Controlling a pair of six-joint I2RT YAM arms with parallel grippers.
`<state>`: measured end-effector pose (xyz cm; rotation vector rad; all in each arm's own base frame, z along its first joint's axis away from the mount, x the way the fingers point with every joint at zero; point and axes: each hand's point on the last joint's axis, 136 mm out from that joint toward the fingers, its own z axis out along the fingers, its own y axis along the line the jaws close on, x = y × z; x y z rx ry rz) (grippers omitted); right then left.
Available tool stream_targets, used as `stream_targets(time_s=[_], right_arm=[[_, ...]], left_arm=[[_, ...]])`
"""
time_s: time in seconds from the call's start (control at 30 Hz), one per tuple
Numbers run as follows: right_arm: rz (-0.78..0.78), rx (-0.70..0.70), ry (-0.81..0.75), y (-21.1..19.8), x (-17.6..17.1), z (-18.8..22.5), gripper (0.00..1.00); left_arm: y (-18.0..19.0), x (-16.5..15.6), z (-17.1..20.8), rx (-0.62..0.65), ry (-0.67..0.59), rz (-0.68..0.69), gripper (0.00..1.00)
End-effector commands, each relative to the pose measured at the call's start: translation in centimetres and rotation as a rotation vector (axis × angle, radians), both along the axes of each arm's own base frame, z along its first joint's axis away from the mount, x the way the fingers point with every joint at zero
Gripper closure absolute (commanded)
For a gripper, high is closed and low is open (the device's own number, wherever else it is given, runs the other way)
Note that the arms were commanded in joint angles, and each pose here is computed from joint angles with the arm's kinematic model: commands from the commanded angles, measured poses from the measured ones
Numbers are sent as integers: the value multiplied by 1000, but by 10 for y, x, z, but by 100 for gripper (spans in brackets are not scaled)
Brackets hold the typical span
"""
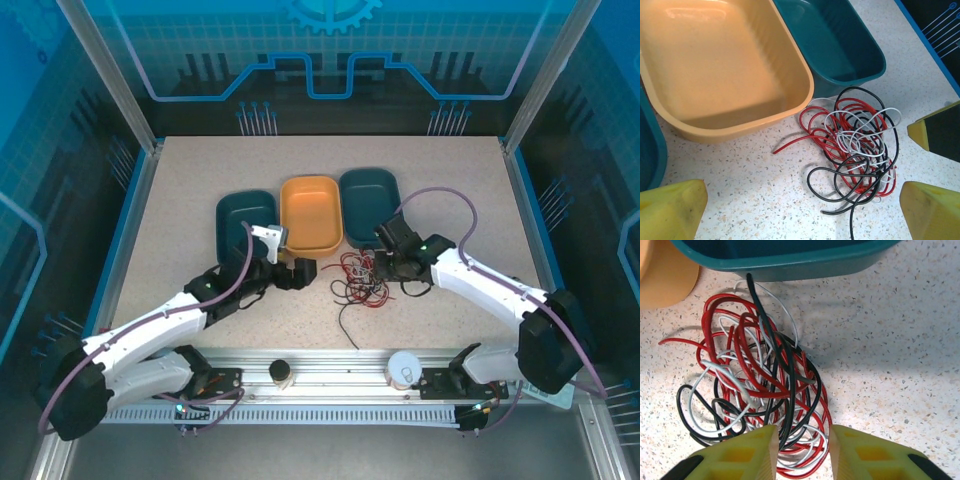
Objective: Untangle the cables
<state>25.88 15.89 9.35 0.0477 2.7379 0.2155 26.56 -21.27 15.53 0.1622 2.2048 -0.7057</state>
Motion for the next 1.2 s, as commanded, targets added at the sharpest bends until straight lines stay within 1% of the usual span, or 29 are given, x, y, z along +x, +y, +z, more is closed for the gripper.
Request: stream_targets(time_s=[0.0,0.13,0.23,0.47,0.87,0.97,1.17], right_arm=[[-40,53,60,1,-7,-16,69],[-38,101,73,11,-5,-24,72],[-36,124,78,16,-3,-28,73],[-34,148,76,21,0,-30,73],[-69,163,3,15,-4,-4,69],[-82,153,5,13,-7,-6,69],[-82,171,30,20,-7,-20,73]], left_arm=[[-5,12,28,-47,-83,27,1],[4,17,32,-27,-111,71,1],[11,18,31,-2,-115,103,1],[22,17,31,7,-127,142,1],[22,20,35,-3,-149,157,1],[22,21,37,-9,-155,162,1],[21,22,37,-12,-150,165,1]])
